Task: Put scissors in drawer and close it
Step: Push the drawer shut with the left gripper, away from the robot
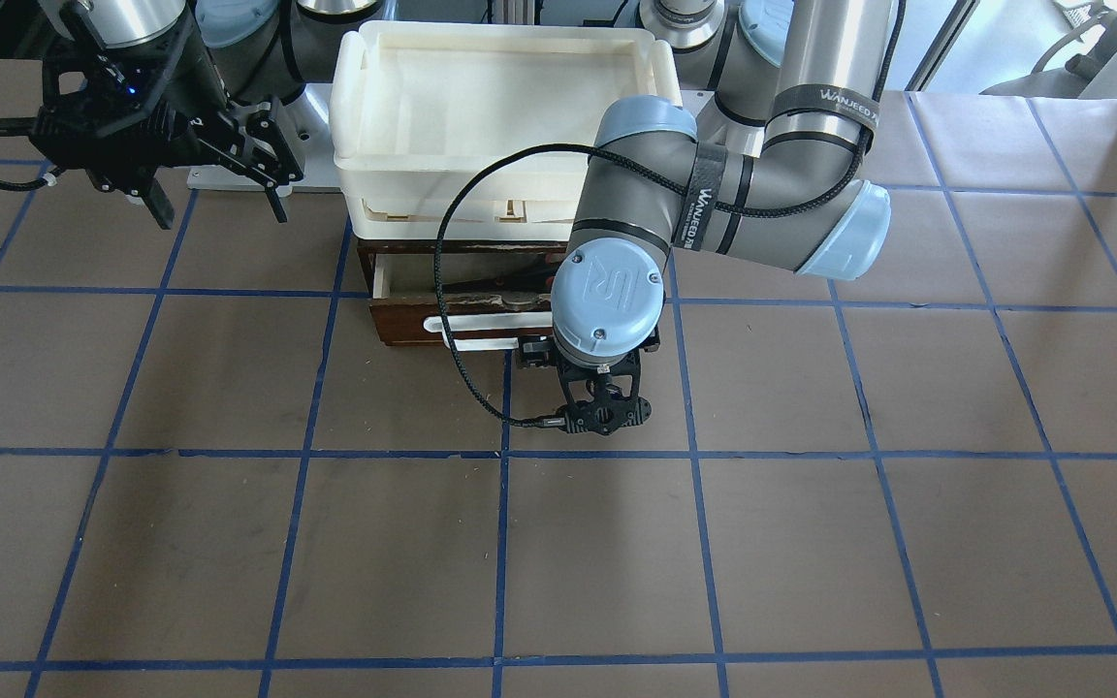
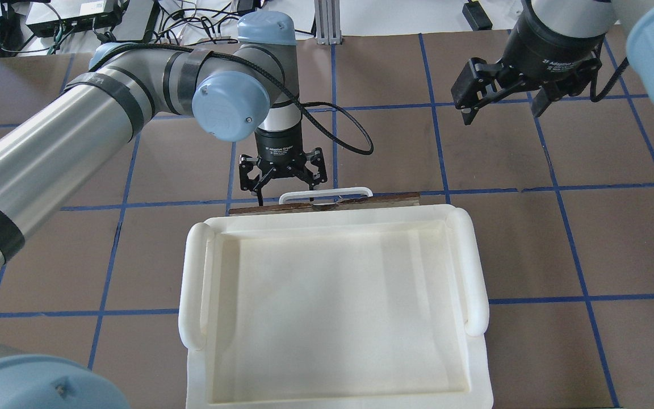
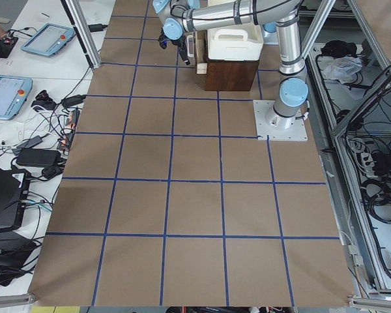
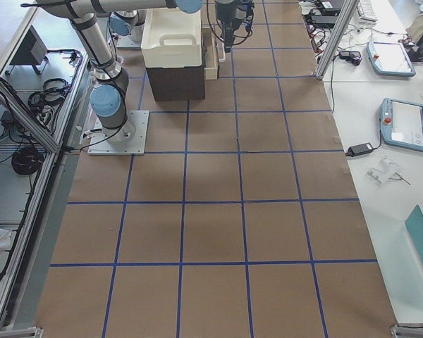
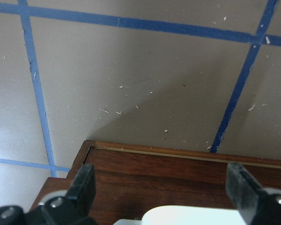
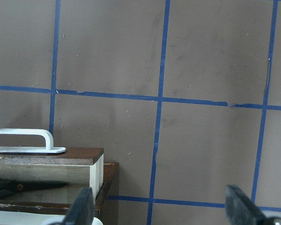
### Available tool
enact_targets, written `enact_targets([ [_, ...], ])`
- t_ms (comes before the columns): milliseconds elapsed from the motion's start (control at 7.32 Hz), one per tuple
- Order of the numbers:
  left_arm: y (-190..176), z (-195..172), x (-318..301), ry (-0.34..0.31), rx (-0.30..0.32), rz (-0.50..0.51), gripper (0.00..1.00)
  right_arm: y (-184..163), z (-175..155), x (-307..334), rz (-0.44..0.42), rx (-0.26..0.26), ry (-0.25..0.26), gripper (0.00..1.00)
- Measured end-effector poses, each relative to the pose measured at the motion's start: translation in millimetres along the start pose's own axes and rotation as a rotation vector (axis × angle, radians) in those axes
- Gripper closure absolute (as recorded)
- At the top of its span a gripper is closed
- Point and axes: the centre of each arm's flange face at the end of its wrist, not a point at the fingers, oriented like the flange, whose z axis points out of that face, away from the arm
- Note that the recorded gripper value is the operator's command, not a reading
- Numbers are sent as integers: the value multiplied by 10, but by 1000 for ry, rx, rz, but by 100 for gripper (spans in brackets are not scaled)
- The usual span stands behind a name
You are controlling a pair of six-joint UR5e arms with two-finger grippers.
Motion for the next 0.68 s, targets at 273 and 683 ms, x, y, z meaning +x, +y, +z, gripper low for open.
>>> enact_targets([
  [273,58,43,6,-22,-35,3,0,0,-4,0,-1,2,1,0],
  [683,128,85,15,-42,-73,7,0,1,-4,3,-4,1,4,0],
])
